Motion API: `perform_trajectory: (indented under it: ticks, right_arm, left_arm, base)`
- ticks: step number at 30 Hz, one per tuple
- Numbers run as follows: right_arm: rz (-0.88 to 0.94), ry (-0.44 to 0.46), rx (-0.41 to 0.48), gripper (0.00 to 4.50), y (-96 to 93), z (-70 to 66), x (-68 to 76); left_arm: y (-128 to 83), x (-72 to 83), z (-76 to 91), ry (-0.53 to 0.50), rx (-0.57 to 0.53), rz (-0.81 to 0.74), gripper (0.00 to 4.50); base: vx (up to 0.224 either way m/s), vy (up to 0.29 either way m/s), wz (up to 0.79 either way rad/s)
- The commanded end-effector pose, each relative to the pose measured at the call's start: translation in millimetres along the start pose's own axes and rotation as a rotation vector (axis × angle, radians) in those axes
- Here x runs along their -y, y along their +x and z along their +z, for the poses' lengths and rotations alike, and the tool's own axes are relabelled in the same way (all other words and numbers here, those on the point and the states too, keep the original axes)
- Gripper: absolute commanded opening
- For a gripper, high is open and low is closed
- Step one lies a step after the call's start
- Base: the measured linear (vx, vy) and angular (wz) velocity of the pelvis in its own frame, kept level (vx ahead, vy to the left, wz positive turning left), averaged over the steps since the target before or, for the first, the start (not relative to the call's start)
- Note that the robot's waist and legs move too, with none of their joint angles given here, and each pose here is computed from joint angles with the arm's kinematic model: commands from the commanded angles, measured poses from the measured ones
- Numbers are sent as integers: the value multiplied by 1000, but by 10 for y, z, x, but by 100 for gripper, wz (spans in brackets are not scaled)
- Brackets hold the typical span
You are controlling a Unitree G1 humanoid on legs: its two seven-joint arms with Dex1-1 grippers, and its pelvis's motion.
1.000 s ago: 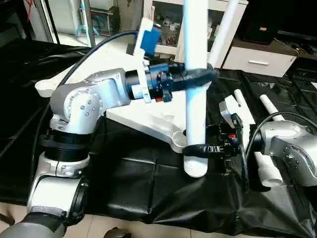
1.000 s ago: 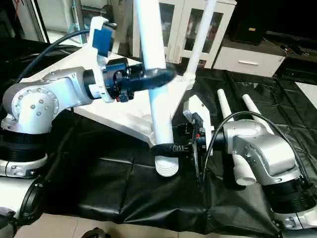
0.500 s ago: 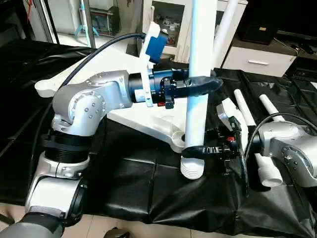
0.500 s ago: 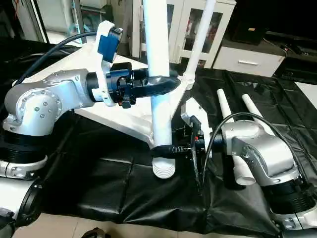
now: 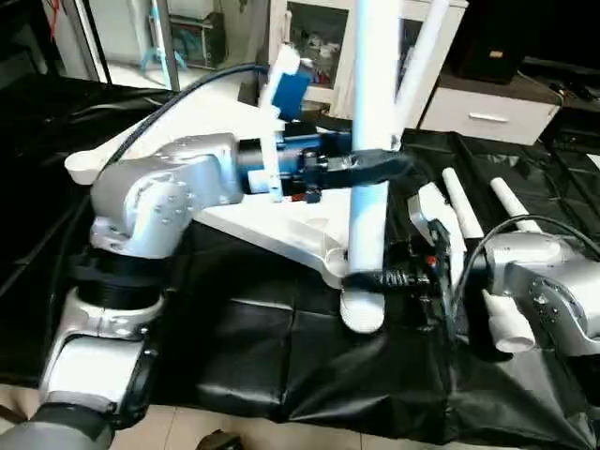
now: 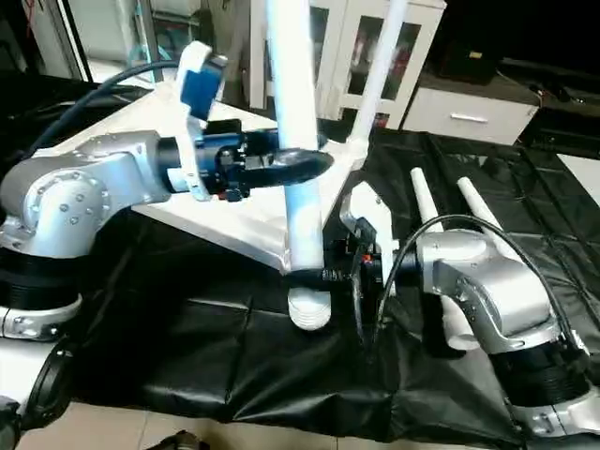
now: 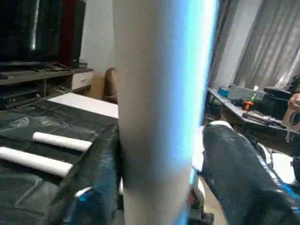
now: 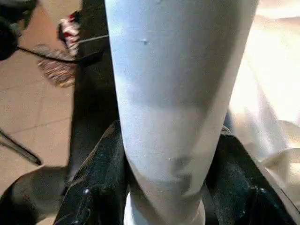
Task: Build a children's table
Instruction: Pick table leg
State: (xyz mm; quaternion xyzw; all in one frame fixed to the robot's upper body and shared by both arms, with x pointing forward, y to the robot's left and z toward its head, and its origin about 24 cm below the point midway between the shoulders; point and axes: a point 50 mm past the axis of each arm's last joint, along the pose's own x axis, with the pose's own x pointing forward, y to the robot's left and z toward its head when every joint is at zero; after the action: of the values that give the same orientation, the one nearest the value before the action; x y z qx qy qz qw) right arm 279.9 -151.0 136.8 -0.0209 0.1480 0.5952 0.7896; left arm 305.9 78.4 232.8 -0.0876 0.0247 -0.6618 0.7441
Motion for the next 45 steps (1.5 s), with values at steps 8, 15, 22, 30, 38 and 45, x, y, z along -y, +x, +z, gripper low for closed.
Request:
perform_trajectory:
  ticks: [8,15,22,30,38,45]
  right_arm:
    - [-429,-4,31,184,-306,-62,364]
    - [-529,7,39,184,-373,-180,288]
    - [-484,9,33,184,-391,-214,137]
    - [-459,13,23,184,-443,-204,-3]
    - [-438,14,10,184,-442,-193,-21]
    - [-377,7,-4,184,-392,-167,-47]
  left_arm:
    - [-488,-290,-325,154,-187,239,319]
    - [-419,-725,-937,427,-583,370,354]
    - [-413,-883,-1131,496,-778,272,402]
    - [-559,-1002,-1253,561,-1008,259,413]
    - [-486,-1008,-1298,547,-1019,242,413]
    - [-441,-969,-1408,509,-1078,170,350]
  base:
    - [0,0,0]
    - [0,0,0]
    - [0,0,0]
    - [0,0,0]
    - [0,0,0]
    - [0,0,0]
